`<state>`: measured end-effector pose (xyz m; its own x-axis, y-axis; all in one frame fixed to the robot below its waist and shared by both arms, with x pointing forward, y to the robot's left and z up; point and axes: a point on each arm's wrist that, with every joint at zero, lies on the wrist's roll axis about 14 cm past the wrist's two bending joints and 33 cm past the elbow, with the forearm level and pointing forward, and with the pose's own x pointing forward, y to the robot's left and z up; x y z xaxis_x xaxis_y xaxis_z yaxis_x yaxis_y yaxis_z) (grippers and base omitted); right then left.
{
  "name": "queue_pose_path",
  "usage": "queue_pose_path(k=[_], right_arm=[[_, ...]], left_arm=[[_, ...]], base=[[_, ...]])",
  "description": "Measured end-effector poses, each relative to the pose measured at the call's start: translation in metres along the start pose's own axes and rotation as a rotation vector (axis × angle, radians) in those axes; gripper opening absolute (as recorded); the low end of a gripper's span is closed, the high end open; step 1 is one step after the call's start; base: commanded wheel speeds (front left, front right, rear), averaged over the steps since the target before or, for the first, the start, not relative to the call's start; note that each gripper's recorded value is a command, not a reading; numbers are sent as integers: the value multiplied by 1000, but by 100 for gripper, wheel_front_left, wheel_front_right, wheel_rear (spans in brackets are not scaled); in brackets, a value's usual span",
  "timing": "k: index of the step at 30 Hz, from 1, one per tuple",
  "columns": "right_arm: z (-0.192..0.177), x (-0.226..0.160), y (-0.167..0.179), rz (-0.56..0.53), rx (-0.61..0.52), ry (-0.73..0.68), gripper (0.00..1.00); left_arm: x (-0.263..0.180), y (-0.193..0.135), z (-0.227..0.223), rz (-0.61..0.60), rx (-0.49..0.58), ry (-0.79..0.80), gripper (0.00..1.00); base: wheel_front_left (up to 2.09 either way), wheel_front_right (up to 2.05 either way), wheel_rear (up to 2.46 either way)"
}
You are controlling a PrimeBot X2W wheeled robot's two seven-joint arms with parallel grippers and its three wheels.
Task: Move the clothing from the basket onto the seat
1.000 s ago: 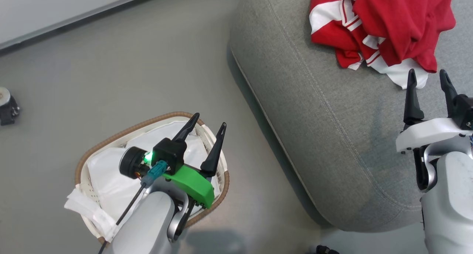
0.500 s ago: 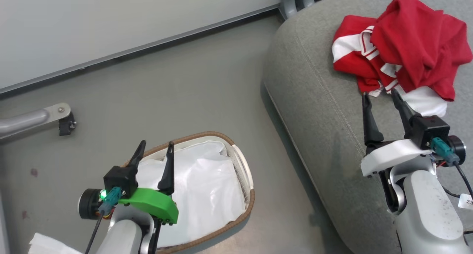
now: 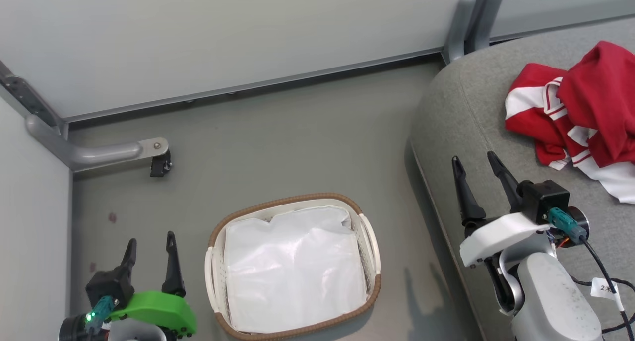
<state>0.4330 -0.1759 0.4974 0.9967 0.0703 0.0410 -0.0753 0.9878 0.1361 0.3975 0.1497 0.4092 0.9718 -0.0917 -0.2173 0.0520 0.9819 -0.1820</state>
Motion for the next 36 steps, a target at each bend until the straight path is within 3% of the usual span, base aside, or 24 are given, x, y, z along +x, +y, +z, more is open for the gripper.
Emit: queue_pose_path(k=[15,16,22,36], right_arm=[[-12,-26,22,46,38,36,100],[-14,-28,22,45,39,42,0],[-39,-42,20,25,65,123,0],[-33,-41,6,-62,314,116,0]], left_arm=[[-44,43,-5,139,-52,-4,100],[-46,44,-7,141,-57,-2,0],[-49,42,-22,150,-81,53,0],[-48,49,-13,192,-328,27,0]], base=[[0,0,0],[0,0,0],[0,0,0],[0,0,0]])
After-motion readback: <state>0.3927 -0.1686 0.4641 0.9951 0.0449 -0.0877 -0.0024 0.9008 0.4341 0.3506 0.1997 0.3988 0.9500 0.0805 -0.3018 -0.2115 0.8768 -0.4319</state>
